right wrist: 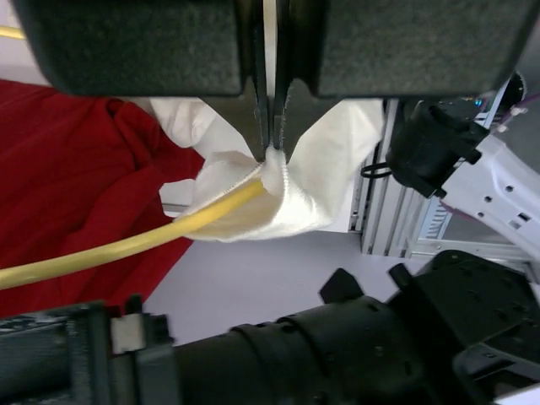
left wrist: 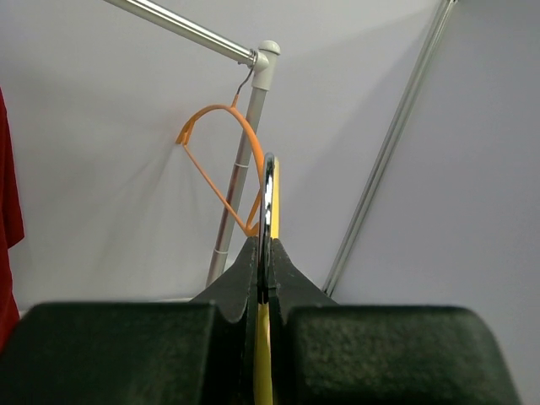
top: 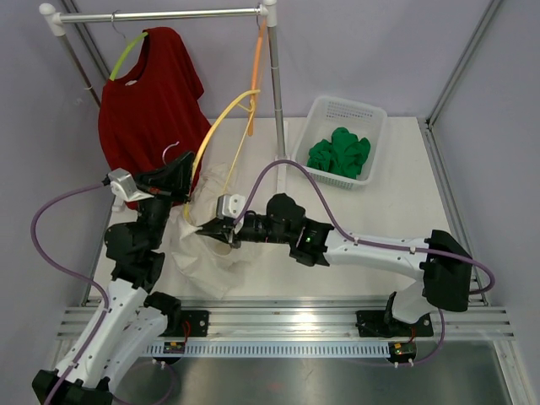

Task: Remove the t-shirt from the hanger
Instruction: Remove the tshirt from the hanger

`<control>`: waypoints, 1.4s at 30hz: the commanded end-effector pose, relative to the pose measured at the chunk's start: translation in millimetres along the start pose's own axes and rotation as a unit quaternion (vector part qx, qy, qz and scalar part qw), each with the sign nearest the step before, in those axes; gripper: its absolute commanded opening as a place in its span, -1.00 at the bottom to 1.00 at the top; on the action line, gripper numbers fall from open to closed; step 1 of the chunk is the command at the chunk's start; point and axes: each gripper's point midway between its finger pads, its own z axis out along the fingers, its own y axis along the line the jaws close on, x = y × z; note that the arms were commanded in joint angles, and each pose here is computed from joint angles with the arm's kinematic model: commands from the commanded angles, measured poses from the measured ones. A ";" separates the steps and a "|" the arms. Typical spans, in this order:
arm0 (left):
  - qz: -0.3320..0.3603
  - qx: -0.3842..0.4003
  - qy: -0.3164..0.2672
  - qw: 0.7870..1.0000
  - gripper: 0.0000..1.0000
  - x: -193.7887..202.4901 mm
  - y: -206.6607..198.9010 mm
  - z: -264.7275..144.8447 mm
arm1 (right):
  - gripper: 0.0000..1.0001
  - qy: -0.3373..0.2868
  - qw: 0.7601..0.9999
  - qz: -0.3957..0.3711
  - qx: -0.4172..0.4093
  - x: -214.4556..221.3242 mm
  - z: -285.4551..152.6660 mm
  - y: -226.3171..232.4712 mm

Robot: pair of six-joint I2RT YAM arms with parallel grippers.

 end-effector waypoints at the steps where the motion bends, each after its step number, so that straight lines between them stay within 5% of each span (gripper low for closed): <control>1: 0.009 -0.002 -0.099 0.995 -1.00 -57.6 -8.1 13.1 | -1.00 -0.027 0.999 -0.014 -0.024 -27.3 -13.0 15.9; 16: 0.001 -0.007 -0.097 0.995 -1.00 -87.5 -22.5 -12.5 | -1.00 0.193 0.975 0.108 -0.036 180.3 -45.7 60.3; 28: 0.000 0.004 -0.126 0.992 -1.00 -71.2 -14.2 -16.7 | -1.00 0.131 0.984 0.060 -0.105 140.0 -24.2 107.5; 42: -0.051 -0.037 -0.145 0.987 -1.00 -57.5 8.8 -3.7 | -0.93 0.213 0.963 0.006 -0.167 180.4 -18.9 140.2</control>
